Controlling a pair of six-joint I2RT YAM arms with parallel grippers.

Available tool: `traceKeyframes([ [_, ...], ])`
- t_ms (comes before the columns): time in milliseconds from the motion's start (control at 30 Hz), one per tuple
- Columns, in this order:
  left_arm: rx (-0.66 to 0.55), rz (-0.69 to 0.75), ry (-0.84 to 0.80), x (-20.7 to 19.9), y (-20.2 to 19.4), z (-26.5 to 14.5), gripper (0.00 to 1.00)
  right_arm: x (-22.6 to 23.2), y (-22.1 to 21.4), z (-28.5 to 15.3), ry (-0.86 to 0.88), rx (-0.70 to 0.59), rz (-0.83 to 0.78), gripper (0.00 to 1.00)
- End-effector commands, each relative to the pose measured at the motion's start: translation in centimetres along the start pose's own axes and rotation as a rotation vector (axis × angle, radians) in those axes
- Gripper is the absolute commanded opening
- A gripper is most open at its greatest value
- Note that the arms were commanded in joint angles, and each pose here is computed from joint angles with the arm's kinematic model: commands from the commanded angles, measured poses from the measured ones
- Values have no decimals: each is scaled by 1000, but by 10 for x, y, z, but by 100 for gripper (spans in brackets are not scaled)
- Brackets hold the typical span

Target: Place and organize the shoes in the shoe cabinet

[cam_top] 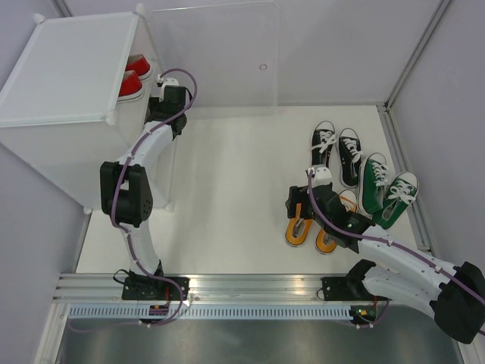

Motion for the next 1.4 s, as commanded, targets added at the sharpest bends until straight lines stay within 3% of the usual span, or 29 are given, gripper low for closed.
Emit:
traceKeyframes([
  [0, -28, -36, 100, 19, 6, -4, 63, 5, 20, -5, 21, -59, 19, 89],
  [400, -1, 26, 135, 9, -2, 44, 63, 5, 18, -3, 19, -52, 12, 89],
  [667, -92, -8, 153, 11, 38, 49, 63, 5, 16, -1, 18, -41, 7, 89],
  [800, -74, -6, 105, 2, 30, 41, 65, 7, 16, -1, 26, -40, 5, 89],
  [1000, -47, 28, -33, -31, 10, -6, 75, 8, 20, -3, 37, -54, 10, 89],
  [1167, 31, 38, -239, -81, -19, -72, 80, 2, 29, -9, -5, -66, 35, 88],
  [1367, 167, 23, -534, -115, -57, -169, 85, -36, 34, -28, -248, -32, 105, 88],
])
Point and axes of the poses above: each gripper's point midway between its finger pads, its own z axis out along the fingers, its own x axis along the line the jaws close on, y = z × x, the point moved 2 cm from there along -z, back along the fingers, and after that the axes turned 11 degrees about -z, right-handed, at the moved point
